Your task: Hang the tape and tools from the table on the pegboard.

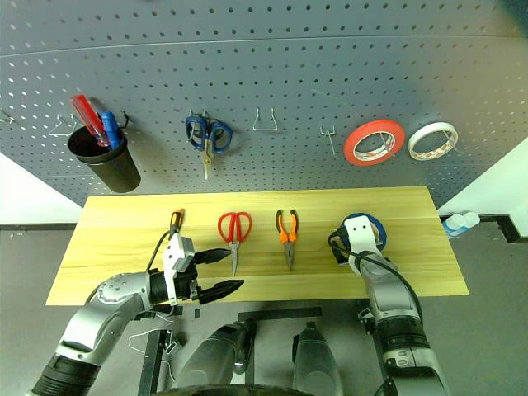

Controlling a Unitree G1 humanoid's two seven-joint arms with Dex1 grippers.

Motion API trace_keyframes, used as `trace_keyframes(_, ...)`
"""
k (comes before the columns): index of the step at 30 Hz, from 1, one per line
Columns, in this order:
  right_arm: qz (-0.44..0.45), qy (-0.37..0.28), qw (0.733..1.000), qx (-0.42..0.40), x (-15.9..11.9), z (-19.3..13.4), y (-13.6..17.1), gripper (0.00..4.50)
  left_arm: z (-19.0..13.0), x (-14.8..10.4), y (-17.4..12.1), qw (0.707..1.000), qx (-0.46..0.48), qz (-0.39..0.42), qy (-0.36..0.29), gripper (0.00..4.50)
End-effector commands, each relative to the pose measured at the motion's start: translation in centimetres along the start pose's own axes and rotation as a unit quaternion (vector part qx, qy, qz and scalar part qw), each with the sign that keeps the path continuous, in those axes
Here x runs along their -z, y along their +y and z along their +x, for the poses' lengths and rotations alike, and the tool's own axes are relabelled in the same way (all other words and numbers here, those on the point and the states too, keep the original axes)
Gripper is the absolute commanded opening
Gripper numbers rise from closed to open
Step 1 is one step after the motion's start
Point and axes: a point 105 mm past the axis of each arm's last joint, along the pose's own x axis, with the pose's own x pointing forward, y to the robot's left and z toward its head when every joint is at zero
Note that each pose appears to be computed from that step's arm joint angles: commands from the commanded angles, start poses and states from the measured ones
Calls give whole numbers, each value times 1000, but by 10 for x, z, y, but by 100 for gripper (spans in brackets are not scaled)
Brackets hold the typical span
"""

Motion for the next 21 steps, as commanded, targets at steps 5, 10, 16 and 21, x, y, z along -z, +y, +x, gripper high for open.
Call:
trace_keyframes(5,22,44,998,-45,15,2,14,448,-3,-10,-2,1000,3,15,-8,445)
trace_keyframes(10,38,72,994,-73,24,2,23,448,-4,-11,-1,1000,-1,19,-9,445)
trace_keyframes(16,38,84,993,-74,27,5,22,448,-6,-12,-3,1000,-5,21,-10,445)
trace_keyframes(21,36,81,994,-69,26,6,18,448,-5,-15,-2,1000,-5,24,-12,445)
